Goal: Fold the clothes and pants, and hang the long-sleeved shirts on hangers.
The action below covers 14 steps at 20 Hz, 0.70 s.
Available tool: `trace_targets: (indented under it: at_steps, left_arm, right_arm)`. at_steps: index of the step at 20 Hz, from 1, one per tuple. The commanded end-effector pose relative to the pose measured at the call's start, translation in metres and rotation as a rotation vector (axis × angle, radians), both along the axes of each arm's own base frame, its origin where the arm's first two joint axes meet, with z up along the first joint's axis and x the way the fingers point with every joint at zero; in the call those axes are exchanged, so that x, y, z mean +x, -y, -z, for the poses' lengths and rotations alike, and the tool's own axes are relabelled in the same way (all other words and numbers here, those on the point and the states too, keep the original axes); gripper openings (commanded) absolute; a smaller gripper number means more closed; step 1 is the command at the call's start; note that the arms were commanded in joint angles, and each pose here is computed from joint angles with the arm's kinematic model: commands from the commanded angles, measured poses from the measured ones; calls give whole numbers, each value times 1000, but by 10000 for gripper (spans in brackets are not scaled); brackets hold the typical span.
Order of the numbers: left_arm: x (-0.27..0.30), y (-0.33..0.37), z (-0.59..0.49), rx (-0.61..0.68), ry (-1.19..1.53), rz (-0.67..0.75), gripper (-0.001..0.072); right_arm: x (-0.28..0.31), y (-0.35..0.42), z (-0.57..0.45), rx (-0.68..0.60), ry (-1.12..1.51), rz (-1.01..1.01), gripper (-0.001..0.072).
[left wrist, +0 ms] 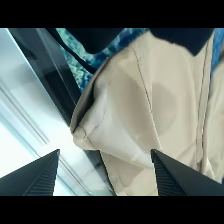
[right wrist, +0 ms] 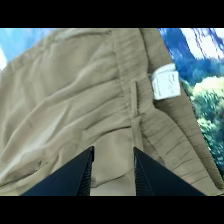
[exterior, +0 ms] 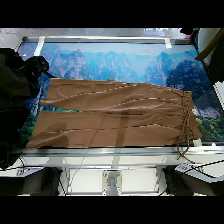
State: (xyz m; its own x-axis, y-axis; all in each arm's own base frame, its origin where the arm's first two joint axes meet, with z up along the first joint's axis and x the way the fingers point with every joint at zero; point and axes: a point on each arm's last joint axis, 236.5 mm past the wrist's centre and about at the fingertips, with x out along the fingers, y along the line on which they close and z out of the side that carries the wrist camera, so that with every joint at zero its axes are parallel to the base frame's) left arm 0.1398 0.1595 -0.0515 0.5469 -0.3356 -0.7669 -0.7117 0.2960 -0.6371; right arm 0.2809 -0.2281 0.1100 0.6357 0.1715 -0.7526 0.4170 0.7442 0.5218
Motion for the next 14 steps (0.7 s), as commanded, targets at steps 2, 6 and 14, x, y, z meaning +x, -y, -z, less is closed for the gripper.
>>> trace_targets:
  at_steps: [2, 6, 14]
  left_arm:
    - [4, 8, 21, -41, 14, 60, 633]
    - [27, 7, 38, -26, 8, 92, 633]
    - [50, 66, 42, -166, 8, 339, 10]
  right_arm:
    - [-2, -10, -23, -47, 40, -4, 303]
    - [-4, -15, -34, -71, 55, 0, 303]
    - [-8, -18, -40, -92, 55, 1, 302]
